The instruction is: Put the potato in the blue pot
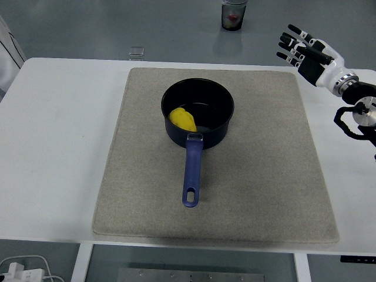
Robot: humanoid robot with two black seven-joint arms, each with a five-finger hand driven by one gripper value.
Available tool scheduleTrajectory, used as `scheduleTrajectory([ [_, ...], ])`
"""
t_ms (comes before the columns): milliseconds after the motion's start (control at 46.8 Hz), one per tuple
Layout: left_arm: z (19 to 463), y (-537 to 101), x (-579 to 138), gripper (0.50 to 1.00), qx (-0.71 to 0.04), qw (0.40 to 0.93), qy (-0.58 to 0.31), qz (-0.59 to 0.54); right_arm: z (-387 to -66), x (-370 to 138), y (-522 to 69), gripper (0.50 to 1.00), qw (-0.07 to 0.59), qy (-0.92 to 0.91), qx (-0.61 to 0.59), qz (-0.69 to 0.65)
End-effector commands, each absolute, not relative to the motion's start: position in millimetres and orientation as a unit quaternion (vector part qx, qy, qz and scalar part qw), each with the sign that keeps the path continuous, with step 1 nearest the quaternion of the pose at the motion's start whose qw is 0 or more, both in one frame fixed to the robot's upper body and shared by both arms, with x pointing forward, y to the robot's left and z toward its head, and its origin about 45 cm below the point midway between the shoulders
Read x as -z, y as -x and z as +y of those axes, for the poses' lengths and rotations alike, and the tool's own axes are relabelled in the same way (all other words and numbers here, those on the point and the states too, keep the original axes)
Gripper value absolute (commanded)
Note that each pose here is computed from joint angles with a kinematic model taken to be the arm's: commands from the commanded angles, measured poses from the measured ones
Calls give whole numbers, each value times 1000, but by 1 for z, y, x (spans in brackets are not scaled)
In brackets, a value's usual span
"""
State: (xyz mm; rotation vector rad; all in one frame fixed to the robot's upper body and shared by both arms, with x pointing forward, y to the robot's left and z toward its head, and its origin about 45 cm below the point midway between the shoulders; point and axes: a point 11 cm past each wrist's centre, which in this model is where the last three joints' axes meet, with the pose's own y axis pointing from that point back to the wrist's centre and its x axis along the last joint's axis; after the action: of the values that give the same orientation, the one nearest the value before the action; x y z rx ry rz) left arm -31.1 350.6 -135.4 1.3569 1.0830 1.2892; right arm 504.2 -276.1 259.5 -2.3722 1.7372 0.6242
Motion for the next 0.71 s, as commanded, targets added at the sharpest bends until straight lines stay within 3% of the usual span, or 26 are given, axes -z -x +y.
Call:
scheduleTrajectory([
  [0,351,31,135,996,-526,470,-554,442,-276,-257,-503,913,67,787,-210,576],
  [684,351,31,135,996,-526,470,-554,442,-263,-236,-496,915,60,788,-231,567],
])
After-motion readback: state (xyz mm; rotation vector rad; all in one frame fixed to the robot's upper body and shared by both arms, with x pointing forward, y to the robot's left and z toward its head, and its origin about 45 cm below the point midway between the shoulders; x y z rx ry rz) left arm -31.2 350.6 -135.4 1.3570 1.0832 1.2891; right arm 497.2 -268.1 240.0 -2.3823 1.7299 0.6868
